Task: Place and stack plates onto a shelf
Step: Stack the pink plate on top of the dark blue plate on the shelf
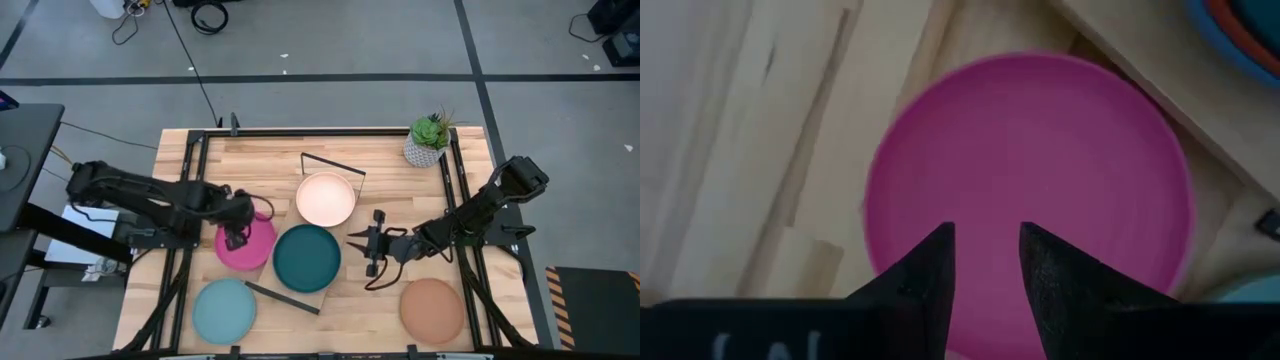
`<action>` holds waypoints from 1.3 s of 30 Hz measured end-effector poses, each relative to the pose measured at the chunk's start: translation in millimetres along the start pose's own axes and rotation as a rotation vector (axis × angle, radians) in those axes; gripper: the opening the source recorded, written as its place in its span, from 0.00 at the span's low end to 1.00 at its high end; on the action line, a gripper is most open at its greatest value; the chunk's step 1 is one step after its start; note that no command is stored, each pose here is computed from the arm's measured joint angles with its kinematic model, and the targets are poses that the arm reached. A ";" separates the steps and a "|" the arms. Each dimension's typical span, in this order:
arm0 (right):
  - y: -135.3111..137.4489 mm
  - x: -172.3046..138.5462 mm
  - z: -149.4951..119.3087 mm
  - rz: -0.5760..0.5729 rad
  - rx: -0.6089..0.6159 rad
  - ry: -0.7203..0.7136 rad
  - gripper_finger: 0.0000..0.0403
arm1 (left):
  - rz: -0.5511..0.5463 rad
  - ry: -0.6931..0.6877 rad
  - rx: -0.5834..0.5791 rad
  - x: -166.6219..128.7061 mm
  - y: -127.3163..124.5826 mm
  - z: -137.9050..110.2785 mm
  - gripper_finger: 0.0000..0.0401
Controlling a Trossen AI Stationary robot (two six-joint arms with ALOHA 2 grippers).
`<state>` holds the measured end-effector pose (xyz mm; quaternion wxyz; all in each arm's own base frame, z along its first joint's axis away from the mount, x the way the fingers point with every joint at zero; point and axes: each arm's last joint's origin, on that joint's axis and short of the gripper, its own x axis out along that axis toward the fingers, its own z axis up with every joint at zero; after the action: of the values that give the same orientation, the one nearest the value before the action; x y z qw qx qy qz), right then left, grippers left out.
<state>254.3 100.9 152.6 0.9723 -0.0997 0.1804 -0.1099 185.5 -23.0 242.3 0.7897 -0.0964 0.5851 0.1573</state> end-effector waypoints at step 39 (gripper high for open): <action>2.2 0.5 1.6 0.105 0.054 -0.009 0.24 | -0.088 0.377 0.038 100.3 82.3 18.1 0.25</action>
<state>255.7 103.2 153.4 0.9799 -0.0644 0.1780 -0.0632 198.6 73.4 154.5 0.6740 -0.1348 0.7206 0.0909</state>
